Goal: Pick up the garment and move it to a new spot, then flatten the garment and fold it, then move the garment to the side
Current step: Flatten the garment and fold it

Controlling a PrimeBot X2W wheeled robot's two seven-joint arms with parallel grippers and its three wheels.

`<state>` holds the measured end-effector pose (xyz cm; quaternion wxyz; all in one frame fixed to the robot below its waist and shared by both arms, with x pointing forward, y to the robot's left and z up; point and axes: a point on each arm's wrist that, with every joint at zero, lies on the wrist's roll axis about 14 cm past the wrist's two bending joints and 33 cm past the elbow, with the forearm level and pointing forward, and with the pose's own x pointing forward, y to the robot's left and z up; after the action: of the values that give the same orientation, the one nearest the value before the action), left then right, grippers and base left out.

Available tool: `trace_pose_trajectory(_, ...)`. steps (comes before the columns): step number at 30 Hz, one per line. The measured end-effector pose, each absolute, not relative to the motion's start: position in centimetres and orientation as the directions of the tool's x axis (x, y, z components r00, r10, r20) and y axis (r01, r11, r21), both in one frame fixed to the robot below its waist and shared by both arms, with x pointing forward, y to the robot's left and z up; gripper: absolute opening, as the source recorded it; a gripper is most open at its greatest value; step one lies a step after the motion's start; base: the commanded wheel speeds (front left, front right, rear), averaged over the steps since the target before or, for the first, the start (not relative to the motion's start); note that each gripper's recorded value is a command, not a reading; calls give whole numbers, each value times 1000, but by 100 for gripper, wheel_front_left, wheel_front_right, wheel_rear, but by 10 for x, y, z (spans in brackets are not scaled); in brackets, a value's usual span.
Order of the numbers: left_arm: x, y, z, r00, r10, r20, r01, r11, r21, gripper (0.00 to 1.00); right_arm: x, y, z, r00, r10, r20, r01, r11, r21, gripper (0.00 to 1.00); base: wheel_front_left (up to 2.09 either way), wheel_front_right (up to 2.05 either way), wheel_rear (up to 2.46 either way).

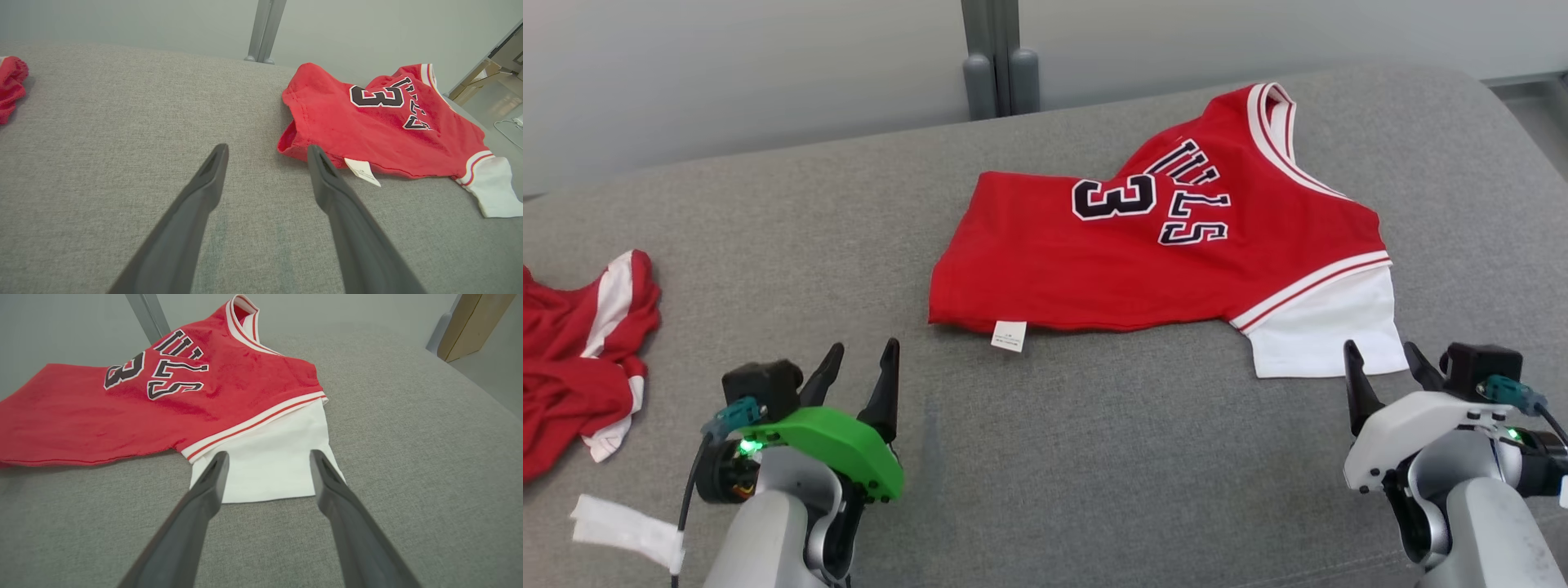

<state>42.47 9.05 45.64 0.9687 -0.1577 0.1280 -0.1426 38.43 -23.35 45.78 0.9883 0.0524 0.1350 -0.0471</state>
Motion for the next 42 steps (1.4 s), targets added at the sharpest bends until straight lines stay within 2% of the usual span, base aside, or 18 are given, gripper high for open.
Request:
trace_pose_trajectory(3, 438, 77, 442, 895, -354, -271, 250, 902, -352, 100, 393, -238, 444, 939, -86, -334, 127, 986, 104, 100, 0, 0, 0)
trace_pose_trajectory(11, 471, 48, 416, 852, -397, -341, 262, 888, -379, 100, 411, -252, 402, 879, -116, -463, 189, 975, 115, 100, 0, 0, 0)
trace_pose_trajectory(21, 480, 22, 388, 814, -447, -371, 280, 861, -425, 100, 415, -291, 370, 814, -233, -532, 306, 951, 52, 100, 0, 0, 0)
trace_pose_trajectory(32, 480, 23, 395, 833, -430, -349, 269, 865, -424, 100, 421, -275, 353, 782, -180, -596, 269, 961, 62, 100, 0, 0, 0)
trace_pose_trajectory(42, 467, 27, 391, 826, -417, -380, 234, 867, -441, 100, 420, -272, 352, 782, -172, -599, 261, 963, 64, 100, 0, 0, 0)
